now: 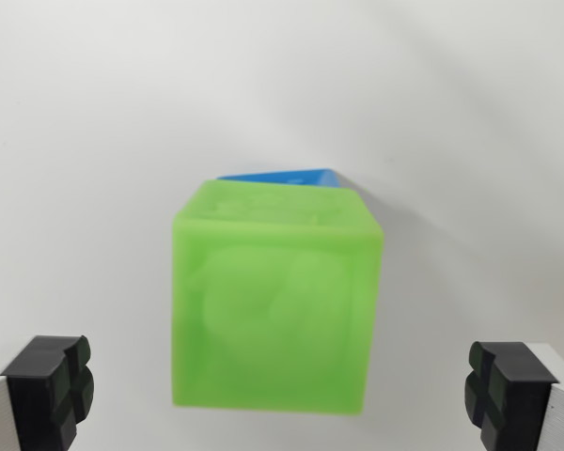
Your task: Stack cube
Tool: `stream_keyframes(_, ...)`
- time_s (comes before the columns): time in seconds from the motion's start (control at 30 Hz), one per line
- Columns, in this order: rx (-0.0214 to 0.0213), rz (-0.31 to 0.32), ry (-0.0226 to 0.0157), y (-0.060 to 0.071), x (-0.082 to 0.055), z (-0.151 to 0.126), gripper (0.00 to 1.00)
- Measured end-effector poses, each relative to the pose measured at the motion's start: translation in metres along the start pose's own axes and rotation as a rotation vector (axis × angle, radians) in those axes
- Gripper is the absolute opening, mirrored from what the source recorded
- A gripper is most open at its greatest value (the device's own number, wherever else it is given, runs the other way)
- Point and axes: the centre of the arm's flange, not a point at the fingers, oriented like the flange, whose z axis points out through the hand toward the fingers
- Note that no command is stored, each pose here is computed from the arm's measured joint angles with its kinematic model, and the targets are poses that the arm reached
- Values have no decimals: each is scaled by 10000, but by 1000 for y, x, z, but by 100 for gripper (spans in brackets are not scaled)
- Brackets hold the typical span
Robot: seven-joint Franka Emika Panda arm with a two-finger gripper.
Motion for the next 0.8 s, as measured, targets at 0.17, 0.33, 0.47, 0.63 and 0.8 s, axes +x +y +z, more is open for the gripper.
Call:
stream_keyframes(0.17, -3, 1, 8, 0, 0, -20, 100)
stream_keyframes(0.33, -4, 2, -3, 0, -1, -40, 100)
stream_keyframes(0.47, -7, 4, 7, 0, -1, -57, 100)
stream_keyframes(0.63, -9, 6, 9, 0, -1, -78, 100)
stream_keyframes(0.8, -12, 7, 15, 0, -1, -101, 100)
